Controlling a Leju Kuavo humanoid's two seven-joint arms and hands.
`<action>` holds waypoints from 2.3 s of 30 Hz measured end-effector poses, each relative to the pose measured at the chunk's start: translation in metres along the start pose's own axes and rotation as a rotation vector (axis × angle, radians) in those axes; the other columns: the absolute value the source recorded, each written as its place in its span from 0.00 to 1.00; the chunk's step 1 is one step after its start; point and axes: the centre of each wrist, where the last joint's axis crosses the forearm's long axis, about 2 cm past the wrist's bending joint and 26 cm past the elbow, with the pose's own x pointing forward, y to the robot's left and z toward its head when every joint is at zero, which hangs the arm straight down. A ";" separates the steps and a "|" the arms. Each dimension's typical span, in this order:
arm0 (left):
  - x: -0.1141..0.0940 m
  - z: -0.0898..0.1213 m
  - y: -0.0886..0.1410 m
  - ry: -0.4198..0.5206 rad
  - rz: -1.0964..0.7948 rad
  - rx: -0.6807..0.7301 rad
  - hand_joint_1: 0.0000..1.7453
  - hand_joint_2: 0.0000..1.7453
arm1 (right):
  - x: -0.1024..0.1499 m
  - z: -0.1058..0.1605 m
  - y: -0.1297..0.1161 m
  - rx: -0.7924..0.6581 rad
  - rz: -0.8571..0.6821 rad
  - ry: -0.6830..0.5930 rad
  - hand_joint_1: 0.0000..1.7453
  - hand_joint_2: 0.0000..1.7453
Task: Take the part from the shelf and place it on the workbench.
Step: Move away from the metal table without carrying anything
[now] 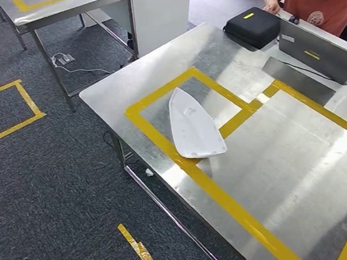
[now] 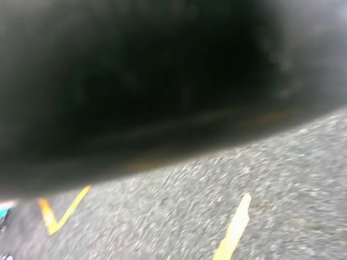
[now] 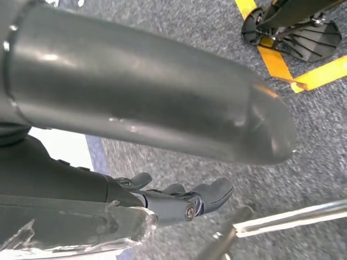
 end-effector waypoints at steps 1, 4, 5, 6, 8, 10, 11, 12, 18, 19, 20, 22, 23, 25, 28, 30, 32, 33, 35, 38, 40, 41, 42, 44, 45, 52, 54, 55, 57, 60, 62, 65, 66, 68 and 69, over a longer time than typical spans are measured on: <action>-0.001 0.000 -0.001 0.006 0.004 -0.005 0.00 0.00 | 0.001 0.000 0.000 0.000 -0.001 -0.001 0.00 0.00; -0.002 0.002 -0.006 0.030 0.030 -0.030 0.00 0.00 | 0.002 0.000 0.001 0.001 -0.009 -0.002 0.00 0.00; -0.003 0.002 -0.009 0.044 0.041 -0.039 0.00 0.00 | 0.003 0.000 0.001 0.001 -0.011 -0.003 0.00 0.00; -0.006 0.004 -0.012 0.063 0.052 -0.049 0.00 0.00 | 0.005 0.000 0.001 0.000 -0.014 -0.005 0.00 0.00; -0.011 0.007 -0.018 0.104 0.071 -0.063 0.00 0.00 | 0.008 -0.001 0.001 -0.003 -0.017 -0.010 0.00 0.00; -0.013 0.009 -0.023 0.133 0.087 -0.077 0.00 0.00 | 0.008 0.000 0.001 -0.005 -0.022 -0.009 0.00 0.00; -0.013 0.009 -0.025 0.142 0.094 -0.084 0.00 0.00 | 0.007 0.000 0.002 -0.005 -0.024 -0.006 0.00 0.00; -0.013 0.010 -0.028 0.149 0.100 -0.092 0.00 0.00 | 0.006 0.001 0.002 -0.004 -0.027 -0.002 0.00 0.00; -0.014 0.012 -0.037 0.194 0.124 -0.123 0.00 0.00 | 0.005 0.002 0.003 -0.009 -0.037 0.005 0.00 0.00; -0.013 0.012 -0.039 0.204 0.128 -0.127 0.00 0.00 | 0.005 0.002 0.003 -0.010 -0.039 0.007 0.00 0.00; -0.013 0.012 -0.040 0.217 0.133 -0.129 0.00 0.00 | 0.005 0.002 0.003 -0.010 -0.041 0.008 0.00 0.00; -0.014 0.013 -0.044 0.242 0.142 -0.134 0.00 0.00 | 0.005 0.002 0.003 -0.011 -0.043 0.008 0.00 0.00; -0.014 0.013 -0.045 0.252 0.147 -0.137 0.00 0.00 | 0.005 0.002 0.003 -0.012 -0.044 0.008 0.00 0.00; -0.012 0.013 -0.048 0.266 0.157 -0.141 0.00 0.00 | 0.006 0.002 0.004 -0.011 -0.046 0.007 0.00 0.00; -0.010 0.013 -0.054 0.276 0.171 -0.154 0.00 0.00 | 0.005 0.003 0.005 -0.011 -0.049 0.010 0.00 0.00; -0.009 0.014 -0.056 0.285 0.177 -0.164 0.00 0.00 | 0.005 0.003 0.004 -0.013 -0.052 0.010 0.00 0.00; -0.008 0.014 -0.058 0.291 0.181 -0.169 0.00 0.00 | 0.006 0.002 0.004 -0.015 -0.053 0.008 0.00 0.00; -0.007 0.014 -0.058 0.291 0.182 -0.170 0.00 0.00 | 0.007 0.002 0.004 -0.015 -0.054 0.007 0.00 0.00; -0.005 0.013 -0.059 0.289 0.181 -0.174 0.00 0.00 | 0.008 0.002 0.003 -0.016 -0.056 0.005 0.00 0.00; -0.008 0.015 -0.061 0.296 0.179 -0.179 0.00 0.00 | 0.011 0.001 0.003 -0.019 -0.059 -0.001 0.00 0.00; -0.007 0.015 -0.061 0.296 0.178 -0.179 0.00 0.00 | 0.012 0.001 0.002 -0.019 -0.060 -0.003 0.00 0.00; -0.007 0.015 -0.062 0.294 0.177 -0.180 0.00 0.00 | 0.011 0.001 0.003 -0.019 -0.061 -0.001 0.00 0.00; -0.006 0.014 -0.062 0.291 0.176 -0.181 0.00 0.00 | 0.010 0.001 0.003 -0.018 -0.062 0.001 0.00 0.00; -0.005 0.014 -0.063 0.287 0.174 -0.184 0.00 0.00 | 0.007 0.002 0.004 -0.017 -0.066 0.007 0.00 0.00; -0.005 0.014 -0.063 0.287 0.174 -0.186 0.00 0.00 | 0.007 0.002 0.004 -0.016 -0.068 0.008 0.00 0.00; -0.005 0.015 -0.065 0.286 0.173 -0.194 0.00 0.00 | 0.008 0.002 0.003 -0.017 -0.077 0.005 0.00 0.00; -0.006 0.015 -0.065 0.288 0.172 -0.195 0.00 0.00 | 0.009 0.002 0.005 -0.015 -0.081 0.004 0.00 0.00; -0.006 0.015 -0.065 0.288 0.172 -0.195 0.00 0.00 | 0.009 0.002 0.006 -0.013 -0.082 0.004 0.00 0.00; -0.005 0.015 -0.065 0.285 0.171 -0.196 0.00 0.00 | 0.008 0.003 0.007 -0.012 -0.084 0.006 0.00 0.00; -0.005 0.015 -0.066 0.286 0.172 -0.200 0.00 0.00 | 0.007 0.003 0.007 -0.012 -0.088 0.011 0.00 0.00; -0.006 0.015 -0.066 0.287 0.177 -0.199 0.00 0.00 | 0.008 0.003 0.007 -0.013 -0.089 0.008 0.00 0.00; -0.003 0.014 -0.065 0.277 0.184 -0.197 0.00 0.00 | 0.008 0.003 0.007 -0.015 -0.090 0.006 0.00 0.00; -0.003 0.014 -0.065 0.276 0.185 -0.197 0.00 0.00 | 0.008 0.003 0.007 -0.017 -0.090 0.005 0.00 0.00; -0.004 0.015 -0.066 0.279 0.186 -0.198 0.00 0.00 | 0.010 0.002 0.006 -0.021 -0.091 0.000 0.00 0.00; -0.004 0.015 -0.066 0.282 0.187 -0.198 0.00 0.00 | 0.012 0.001 0.005 -0.023 -0.091 -0.002 0.00 0.00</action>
